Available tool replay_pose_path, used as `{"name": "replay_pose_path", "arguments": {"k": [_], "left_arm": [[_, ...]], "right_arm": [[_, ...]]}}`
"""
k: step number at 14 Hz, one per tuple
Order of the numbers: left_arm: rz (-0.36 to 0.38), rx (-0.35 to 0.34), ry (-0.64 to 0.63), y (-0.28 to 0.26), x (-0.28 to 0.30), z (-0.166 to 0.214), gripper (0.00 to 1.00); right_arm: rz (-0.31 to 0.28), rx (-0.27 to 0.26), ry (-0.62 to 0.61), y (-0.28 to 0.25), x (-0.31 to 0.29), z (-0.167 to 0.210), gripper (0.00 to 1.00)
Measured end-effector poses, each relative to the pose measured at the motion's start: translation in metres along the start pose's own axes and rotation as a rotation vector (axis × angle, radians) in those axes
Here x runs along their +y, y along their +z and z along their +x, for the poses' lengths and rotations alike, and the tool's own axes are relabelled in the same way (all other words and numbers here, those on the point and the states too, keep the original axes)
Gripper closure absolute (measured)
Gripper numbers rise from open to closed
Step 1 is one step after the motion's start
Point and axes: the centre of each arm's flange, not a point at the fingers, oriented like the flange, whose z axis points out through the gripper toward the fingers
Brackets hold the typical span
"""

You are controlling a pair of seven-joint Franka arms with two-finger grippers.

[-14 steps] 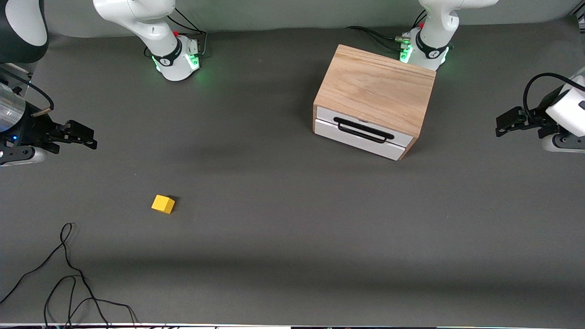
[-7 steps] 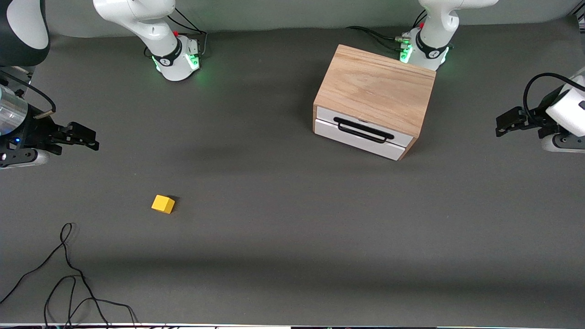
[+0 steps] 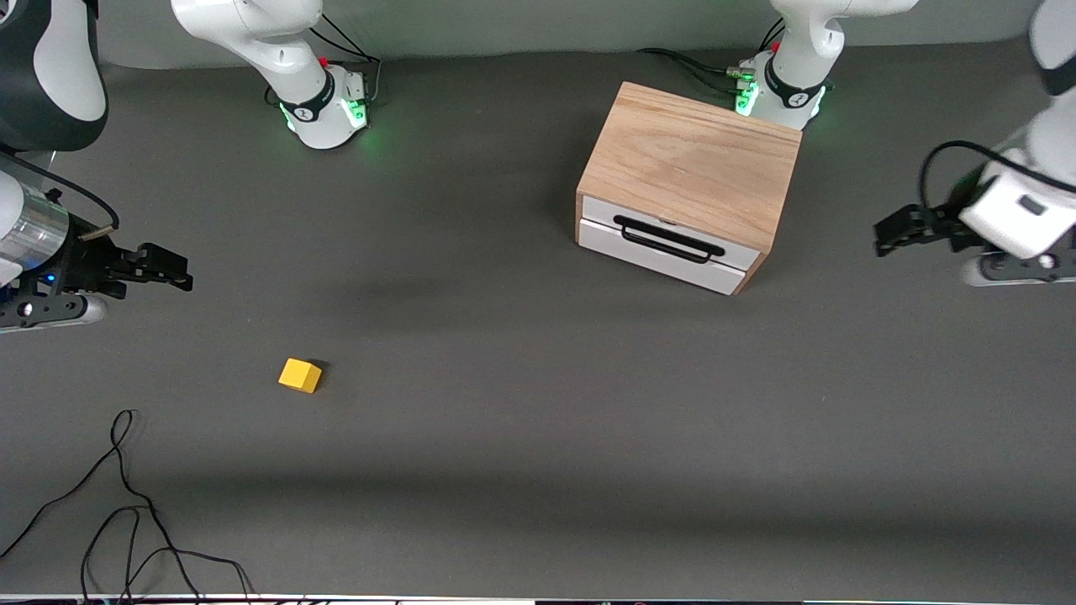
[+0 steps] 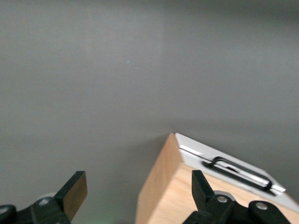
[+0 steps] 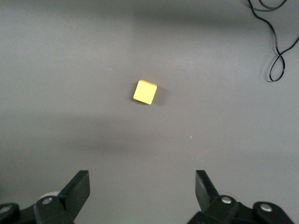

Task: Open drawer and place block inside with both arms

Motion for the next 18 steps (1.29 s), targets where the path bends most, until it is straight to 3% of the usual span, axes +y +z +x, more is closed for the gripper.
{"name": "replay_pose_path", "arguments": {"k": [4, 11, 15, 18], "left_arm": [[-0.003, -0.005, -0.193, 0.007, 0.091, -0.027, 0.0], [-0.003, -0.051, -0.78, 0.031, 0.223, -0.065, 0.0], [0.022, -0.074, -1.025, 0.053, 0.256, -0.069, 0.0], [0.04, -0.084, -1.075, 0.063, 0.26, -0.067, 0.0]], "right_arm": [[-0.001, -0.003, 0.006, 0.006, 0.003, 0.004, 0.0], [-0.003, -0.005, 0.012, 0.022, 0.007, 0.015, 0.0], [-0.003, -0.008, 0.009, 0.024, 0.005, 0.016, 0.0], [-0.003, -0.021, 0.009, 0.032, 0.006, 0.018, 0.0]]}}
